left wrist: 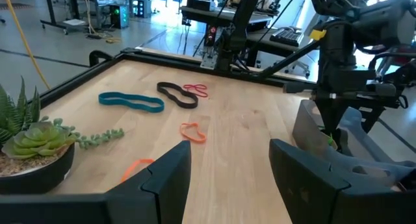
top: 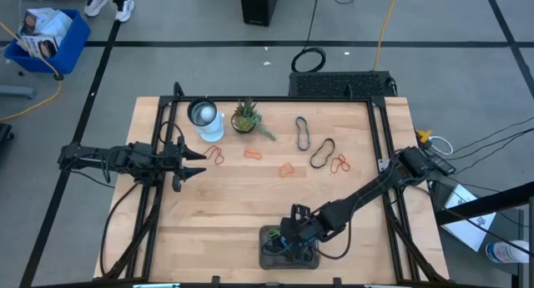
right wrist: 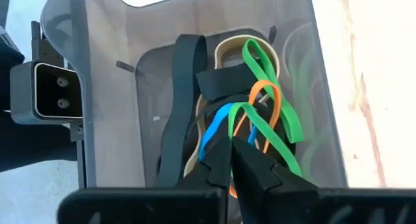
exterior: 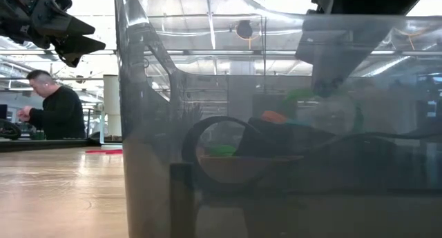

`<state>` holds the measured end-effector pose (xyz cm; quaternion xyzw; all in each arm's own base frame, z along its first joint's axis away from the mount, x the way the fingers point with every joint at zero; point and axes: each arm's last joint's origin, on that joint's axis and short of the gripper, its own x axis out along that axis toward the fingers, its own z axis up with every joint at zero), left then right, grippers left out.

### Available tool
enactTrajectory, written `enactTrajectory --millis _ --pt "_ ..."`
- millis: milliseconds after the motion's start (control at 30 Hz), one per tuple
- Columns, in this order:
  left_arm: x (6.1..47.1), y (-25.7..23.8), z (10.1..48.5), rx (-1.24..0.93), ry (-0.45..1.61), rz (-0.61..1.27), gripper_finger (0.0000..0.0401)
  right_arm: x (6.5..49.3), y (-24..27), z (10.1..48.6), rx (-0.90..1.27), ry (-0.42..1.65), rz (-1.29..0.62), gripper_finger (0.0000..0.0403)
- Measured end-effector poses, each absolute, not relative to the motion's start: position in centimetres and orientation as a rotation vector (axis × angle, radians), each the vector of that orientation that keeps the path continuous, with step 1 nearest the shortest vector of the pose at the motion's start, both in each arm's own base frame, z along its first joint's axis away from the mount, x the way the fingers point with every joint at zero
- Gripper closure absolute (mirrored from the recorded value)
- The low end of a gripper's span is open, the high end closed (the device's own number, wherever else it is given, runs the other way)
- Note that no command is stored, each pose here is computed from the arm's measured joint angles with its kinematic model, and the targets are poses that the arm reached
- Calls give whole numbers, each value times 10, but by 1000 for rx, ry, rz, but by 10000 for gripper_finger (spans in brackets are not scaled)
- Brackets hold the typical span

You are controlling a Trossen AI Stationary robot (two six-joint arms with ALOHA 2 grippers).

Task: Pick and place rubber bands into bin
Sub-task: Put the green rubber band into the black transparent bin

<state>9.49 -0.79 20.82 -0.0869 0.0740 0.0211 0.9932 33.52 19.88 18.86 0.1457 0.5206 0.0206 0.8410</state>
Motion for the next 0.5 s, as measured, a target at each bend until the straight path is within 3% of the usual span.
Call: enactTrajectory --millis 267,500 --pt "95 -8 208 -175 146 42 187 336 198 189 331 1097 29 390" --pt "95 -8 208 -175 146 42 187 338 195 189 374 1097 -2 328"
